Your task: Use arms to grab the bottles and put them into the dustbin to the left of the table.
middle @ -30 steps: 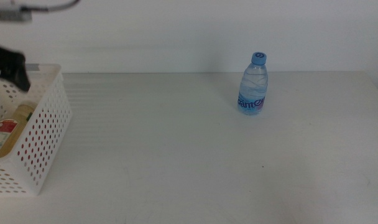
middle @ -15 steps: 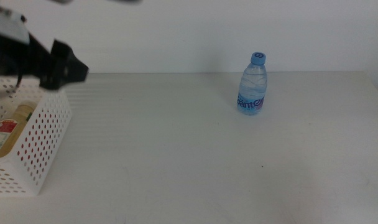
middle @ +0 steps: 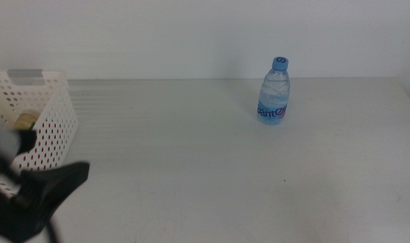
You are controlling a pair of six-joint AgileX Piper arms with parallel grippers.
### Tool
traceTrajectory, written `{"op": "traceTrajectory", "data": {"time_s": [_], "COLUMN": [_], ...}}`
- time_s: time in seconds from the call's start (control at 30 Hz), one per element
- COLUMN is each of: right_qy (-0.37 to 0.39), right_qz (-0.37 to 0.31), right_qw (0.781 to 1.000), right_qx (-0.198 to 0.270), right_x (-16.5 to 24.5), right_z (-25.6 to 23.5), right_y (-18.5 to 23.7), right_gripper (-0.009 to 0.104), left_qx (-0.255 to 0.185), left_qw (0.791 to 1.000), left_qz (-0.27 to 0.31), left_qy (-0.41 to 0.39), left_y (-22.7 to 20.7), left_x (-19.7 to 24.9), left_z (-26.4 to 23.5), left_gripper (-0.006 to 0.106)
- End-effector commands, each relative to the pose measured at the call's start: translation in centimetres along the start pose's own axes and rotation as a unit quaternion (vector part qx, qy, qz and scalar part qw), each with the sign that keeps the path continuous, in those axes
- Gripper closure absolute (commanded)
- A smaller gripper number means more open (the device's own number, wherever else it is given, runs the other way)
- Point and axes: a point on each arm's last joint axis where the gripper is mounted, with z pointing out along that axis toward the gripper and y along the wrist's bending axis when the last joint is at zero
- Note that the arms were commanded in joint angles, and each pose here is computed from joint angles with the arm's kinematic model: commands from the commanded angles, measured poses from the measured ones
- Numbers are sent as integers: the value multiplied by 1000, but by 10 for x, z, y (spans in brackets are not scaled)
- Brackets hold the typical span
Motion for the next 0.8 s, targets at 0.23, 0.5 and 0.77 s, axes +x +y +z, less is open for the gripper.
{"op": "traceTrajectory", "data": {"time_s": [0.23,0.5,0.77], "right_qy": [-57,-57,-57], "right_qz": [-9,-9,-9], "right_qw": [998,998,998], "right_qx": [5,5,5], "right_x": [-11,-11,-11], "right_z": [-3,-3,-3], "right_y": [0,0,0], "right_gripper": [8,8,8], "left_qx": [-9,0,32], "left_qw": [996,997,996], "left_qz": [-12,-32,-17], "left_qy": [-88,-67,-81], "left_y": [-7,-9,-16], "left_x": [5,14,23], "left_z": [-27,-22,-13], "left_gripper": [10,10,10]}}
